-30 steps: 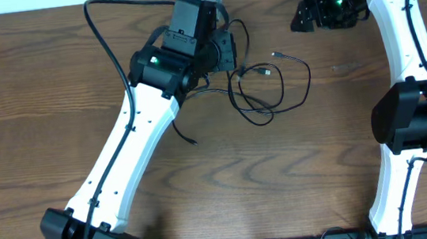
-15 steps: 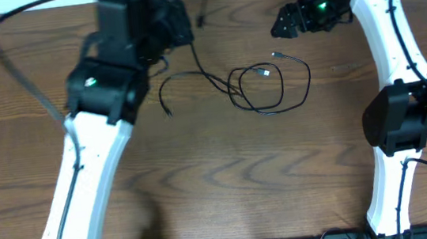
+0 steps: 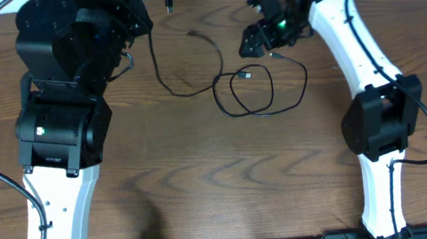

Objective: Untangle cables

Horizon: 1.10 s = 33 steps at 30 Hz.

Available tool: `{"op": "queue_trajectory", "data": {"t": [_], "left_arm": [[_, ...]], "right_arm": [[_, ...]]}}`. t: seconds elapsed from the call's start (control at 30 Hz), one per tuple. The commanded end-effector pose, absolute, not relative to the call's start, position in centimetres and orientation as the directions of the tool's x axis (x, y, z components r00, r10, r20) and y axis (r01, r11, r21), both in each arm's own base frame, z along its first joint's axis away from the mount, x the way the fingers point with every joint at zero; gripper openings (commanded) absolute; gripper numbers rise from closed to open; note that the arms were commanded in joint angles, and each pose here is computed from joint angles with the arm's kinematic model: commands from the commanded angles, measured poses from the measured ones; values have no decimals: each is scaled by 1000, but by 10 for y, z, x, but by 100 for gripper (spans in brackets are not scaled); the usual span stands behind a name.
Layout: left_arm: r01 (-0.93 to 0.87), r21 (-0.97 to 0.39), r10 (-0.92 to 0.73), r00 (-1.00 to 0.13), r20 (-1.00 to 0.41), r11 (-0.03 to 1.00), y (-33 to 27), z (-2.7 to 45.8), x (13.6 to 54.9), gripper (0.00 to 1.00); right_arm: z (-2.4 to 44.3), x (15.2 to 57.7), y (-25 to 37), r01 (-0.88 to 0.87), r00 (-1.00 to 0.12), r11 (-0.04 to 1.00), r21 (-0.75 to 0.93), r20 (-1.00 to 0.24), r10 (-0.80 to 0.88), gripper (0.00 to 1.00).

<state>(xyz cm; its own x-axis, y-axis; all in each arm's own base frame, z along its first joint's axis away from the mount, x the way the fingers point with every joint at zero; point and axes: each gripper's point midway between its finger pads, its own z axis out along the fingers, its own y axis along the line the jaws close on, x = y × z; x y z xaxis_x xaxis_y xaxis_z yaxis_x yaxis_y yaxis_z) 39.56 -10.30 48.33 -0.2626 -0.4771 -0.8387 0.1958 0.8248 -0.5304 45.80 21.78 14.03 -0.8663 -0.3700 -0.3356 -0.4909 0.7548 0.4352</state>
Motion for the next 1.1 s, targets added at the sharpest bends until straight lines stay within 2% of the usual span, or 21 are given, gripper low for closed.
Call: {"op": "queue_trajectory", "data": {"t": [0.0,0.33,0.47,0.57,0.77,0.9,1.07], "left_arm": [[186,-575,-536,-224,-814,797,-94,496,397,8],[286,-625,-641,-45,-766,726,-79,556,390,8],[298,-621,-644,-27,-765,725,-78,562,386,8],[276,-627,-639,-54,-767,729,-78,553,388,8],[153,-641,-611,-202,-765,752,-80,503,396,8],[86,-613,-569,-290,-770,785,-80,471,400,8],[5,-598,-556,-362,-748,801,-71,443,398,8]], "right_arm": [[116,444,232,-488,-873,748,450,-282,-399,85],[95,447,247,-394,-918,789,472,-250,-308,83],[93,453,251,-356,-931,800,483,-256,-259,79],[85,454,252,-278,-957,824,494,-221,-190,71],[59,456,241,-151,-980,900,408,-179,-83,61],[49,458,237,-115,-981,926,359,-187,-49,55],[36,460,244,-68,-978,937,341,-207,4,41]]}}
